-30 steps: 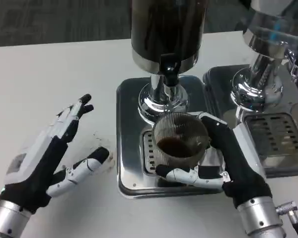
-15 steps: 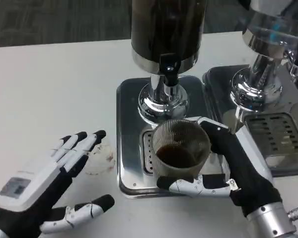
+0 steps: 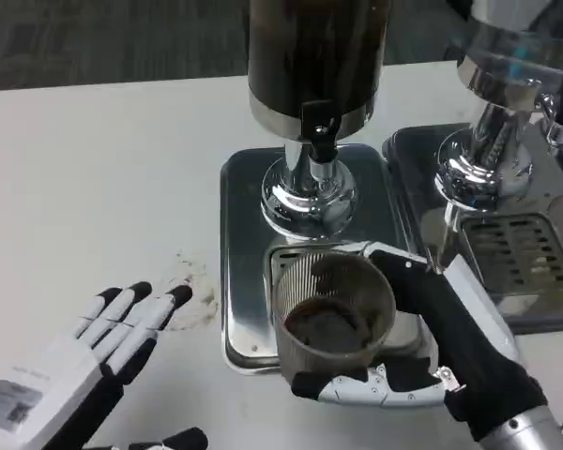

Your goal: Grasp the cup under the faucet to collect the drink, then remove the cup.

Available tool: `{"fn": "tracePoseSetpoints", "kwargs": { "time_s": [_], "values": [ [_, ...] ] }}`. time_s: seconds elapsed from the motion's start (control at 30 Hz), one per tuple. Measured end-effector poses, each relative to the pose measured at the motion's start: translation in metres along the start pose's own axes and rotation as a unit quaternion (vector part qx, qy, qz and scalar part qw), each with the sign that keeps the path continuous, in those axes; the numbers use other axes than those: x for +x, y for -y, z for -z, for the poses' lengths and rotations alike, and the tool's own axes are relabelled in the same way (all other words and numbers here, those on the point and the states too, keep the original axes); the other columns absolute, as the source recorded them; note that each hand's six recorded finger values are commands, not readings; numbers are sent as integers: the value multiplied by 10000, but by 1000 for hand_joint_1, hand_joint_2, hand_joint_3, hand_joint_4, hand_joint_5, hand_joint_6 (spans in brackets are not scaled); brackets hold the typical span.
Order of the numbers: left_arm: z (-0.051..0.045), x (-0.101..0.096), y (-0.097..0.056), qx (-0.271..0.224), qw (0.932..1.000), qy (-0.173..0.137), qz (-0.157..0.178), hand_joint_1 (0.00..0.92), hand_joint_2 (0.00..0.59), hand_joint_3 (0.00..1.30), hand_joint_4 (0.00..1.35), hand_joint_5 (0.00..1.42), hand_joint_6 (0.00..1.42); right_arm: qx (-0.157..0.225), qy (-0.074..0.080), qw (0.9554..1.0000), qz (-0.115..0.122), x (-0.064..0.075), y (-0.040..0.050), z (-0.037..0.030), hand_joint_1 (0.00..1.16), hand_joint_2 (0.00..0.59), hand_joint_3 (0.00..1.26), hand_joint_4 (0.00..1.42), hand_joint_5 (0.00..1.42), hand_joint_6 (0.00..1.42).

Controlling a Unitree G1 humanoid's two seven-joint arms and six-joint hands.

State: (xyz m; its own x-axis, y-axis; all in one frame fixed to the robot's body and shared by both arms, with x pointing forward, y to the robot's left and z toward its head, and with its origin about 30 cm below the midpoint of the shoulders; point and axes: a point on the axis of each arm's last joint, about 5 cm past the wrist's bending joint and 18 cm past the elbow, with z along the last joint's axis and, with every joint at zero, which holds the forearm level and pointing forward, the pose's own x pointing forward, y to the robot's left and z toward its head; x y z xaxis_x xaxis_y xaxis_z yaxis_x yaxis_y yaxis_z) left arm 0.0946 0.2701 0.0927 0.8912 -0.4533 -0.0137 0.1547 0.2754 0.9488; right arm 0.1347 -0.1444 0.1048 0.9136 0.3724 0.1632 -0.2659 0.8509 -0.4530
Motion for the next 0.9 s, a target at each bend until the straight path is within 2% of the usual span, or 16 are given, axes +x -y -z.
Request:
{"fn": "tracePoseSetpoints", "kwargs": {
  "time_s": [0.17,0.37,0.9],
  "values": [
    [-61,-45,7,18,9999,-10,-104,0,178,0,0,0,0,6,53,9998,-175,-38,5,-52,1074,91,676,745,790,913],
    [-101,-74,65,-98,9996,-212,-152,0,174,0,0,0,0,29,77,9998,-179,-42,-3,-70,1074,91,676,763,791,926],
    [-67,-53,63,-82,9991,-375,-202,0,175,0,0,0,0,110,21,9998,-163,-63,-52,-71,1073,91,683,763,791,930]
  ]
}}
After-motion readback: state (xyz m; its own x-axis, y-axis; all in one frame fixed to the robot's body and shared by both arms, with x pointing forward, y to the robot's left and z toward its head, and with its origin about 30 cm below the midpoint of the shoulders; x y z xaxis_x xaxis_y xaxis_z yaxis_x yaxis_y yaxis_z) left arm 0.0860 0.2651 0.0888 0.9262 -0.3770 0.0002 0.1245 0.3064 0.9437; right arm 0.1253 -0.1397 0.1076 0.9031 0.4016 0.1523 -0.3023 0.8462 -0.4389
